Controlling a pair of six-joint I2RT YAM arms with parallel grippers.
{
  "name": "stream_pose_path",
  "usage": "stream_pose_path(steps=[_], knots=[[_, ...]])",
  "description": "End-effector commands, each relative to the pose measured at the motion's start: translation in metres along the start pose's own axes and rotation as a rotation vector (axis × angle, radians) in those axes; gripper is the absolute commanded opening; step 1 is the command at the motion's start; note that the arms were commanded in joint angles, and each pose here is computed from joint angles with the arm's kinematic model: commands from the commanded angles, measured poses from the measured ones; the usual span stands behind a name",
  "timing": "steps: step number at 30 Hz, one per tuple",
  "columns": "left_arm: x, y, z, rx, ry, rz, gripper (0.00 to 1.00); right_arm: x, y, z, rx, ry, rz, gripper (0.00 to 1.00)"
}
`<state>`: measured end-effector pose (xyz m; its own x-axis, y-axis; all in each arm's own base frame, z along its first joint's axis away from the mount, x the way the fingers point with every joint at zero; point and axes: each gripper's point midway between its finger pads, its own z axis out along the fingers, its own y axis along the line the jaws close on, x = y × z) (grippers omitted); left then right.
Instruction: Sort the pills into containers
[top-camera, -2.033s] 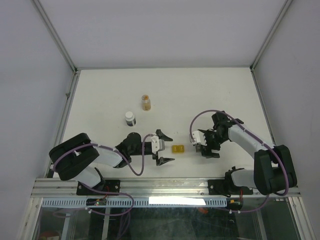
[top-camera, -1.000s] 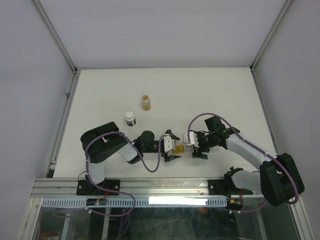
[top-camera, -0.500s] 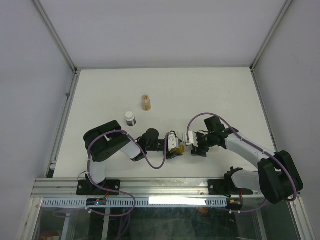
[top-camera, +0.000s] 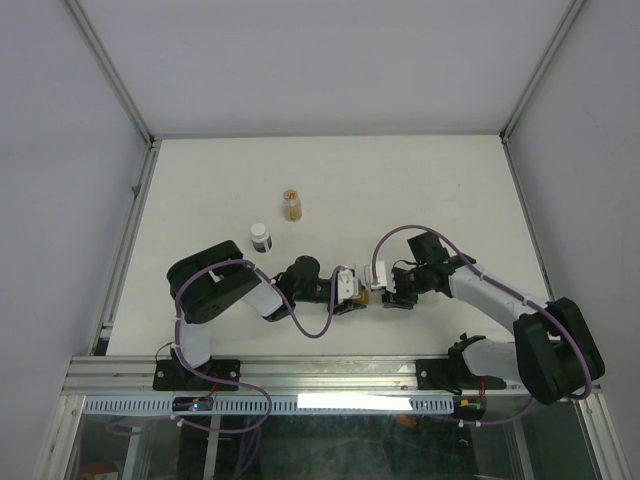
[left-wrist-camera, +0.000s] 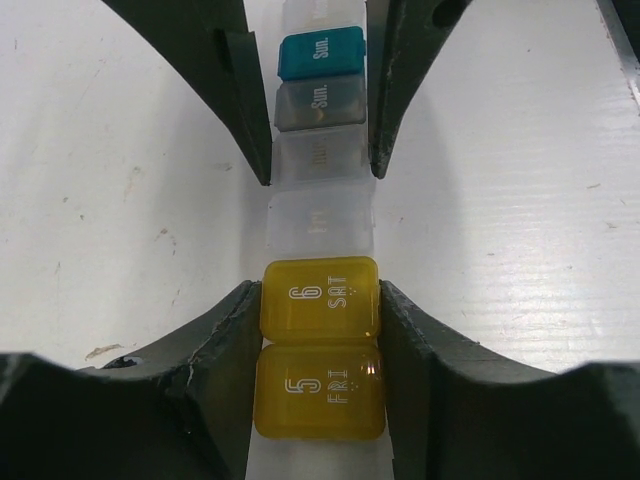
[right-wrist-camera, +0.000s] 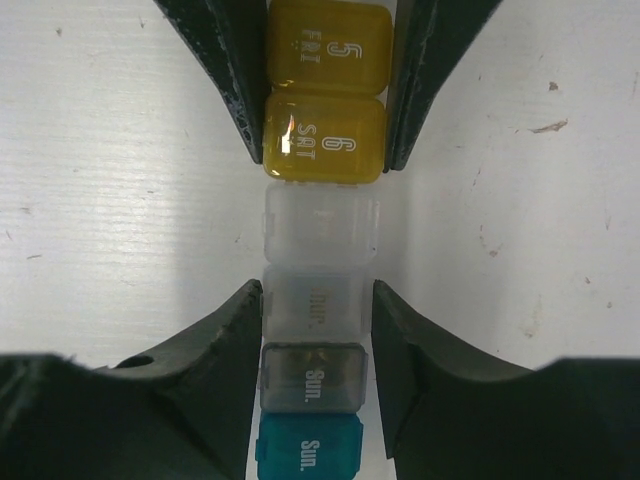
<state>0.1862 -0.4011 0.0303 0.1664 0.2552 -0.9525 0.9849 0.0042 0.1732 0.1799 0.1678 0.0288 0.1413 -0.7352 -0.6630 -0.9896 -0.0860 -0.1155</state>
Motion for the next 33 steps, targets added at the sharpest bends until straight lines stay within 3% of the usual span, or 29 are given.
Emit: stream_pose_path(steps=[1, 10, 33], knots=[[-0.003, -0.002, 0.005, 0.030, -0.011, 0.027, 0.36, -0.010, -0.008, -0.002, 0.013, -0.029, 0.008, 0.37], [0.000, -0.005, 0.007, 0.053, 0.005, 0.028, 0.29, -0.015, -0.008, -0.015, -0.021, -0.116, 0.099, 0.30], [0.004, -0.008, 0.009, 0.083, 0.026, 0.031, 0.20, -0.011, -0.005, -0.015, -0.086, -0.088, 0.171, 0.33]])
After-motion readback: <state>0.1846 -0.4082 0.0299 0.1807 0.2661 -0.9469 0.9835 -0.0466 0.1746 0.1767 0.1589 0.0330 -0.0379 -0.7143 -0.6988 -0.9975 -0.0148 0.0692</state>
